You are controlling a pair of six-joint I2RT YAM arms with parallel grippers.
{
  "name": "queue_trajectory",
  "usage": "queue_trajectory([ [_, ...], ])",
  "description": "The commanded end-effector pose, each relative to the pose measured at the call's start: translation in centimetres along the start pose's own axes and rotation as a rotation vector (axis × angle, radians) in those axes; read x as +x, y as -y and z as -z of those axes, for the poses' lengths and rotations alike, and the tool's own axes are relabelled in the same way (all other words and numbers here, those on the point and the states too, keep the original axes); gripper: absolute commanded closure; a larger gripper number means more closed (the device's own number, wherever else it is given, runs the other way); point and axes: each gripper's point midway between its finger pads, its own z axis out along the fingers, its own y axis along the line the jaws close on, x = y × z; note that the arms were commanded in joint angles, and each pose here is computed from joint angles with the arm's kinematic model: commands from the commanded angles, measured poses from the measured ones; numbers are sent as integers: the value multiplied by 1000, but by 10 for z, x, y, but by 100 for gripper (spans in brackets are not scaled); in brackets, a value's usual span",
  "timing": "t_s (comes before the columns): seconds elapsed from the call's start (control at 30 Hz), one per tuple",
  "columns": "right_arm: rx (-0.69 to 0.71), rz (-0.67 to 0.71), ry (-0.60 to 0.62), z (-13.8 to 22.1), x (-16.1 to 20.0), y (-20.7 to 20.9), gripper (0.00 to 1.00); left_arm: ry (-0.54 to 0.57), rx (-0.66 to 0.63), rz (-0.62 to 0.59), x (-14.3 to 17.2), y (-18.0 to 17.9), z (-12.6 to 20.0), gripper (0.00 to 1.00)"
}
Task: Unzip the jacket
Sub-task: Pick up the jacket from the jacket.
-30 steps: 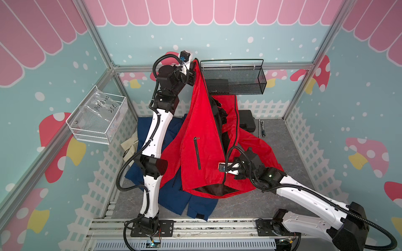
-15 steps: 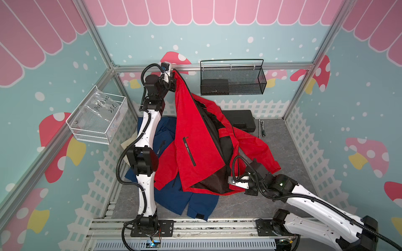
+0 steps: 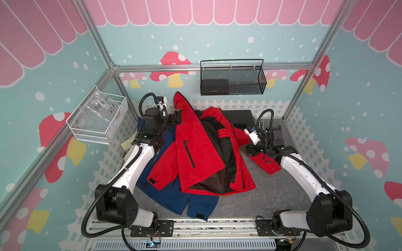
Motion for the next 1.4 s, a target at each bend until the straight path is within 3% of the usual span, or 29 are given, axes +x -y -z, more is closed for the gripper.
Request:
queue_trajectory([
  [0.0,-130,-213,76,-22,-17,-4,10,-357,-129,289,97,-33,18,10],
  [0.1,-156,-342,53,-49,-3,2,10,-555,-124,388,151,-34,33,10],
  [0.2,-180,-441,17,-73,13,5,10,-646,-98,444,187,-34,35,10],
  [0.4,-194,-445,-5,-105,21,-9,3,-751,-75,475,232,-34,24,10],
  [0.63,-194,-452,-11,-135,22,-23,6,-792,-91,469,264,-33,7,10],
  [0.67,-192,-443,-8,-139,21,-26,13,-787,-87,471,267,-31,4,9],
  [0.73,-189,-445,8,-140,16,-26,35,-773,-57,491,270,-25,-4,10],
  [0.77,-194,-444,23,-140,12,-26,51,-768,-33,502,271,-21,-9,15],
  [0.8,-191,-441,34,-140,9,-25,70,-764,-2,510,271,-15,-13,28],
  [0.83,-181,-434,46,-139,6,-22,86,-755,38,515,266,-6,-17,48],
  [0.9,-161,-395,82,-129,-9,-18,99,-701,100,497,247,14,-23,81],
  [0.97,-132,-365,131,-111,-30,-8,100,-633,172,425,215,43,-23,100],
  [1.2,-1,-303,323,5,-126,52,100,-511,385,327,105,156,-5,100],
  [1.37,130,-195,381,74,-180,62,100,-426,598,241,51,260,11,100],
])
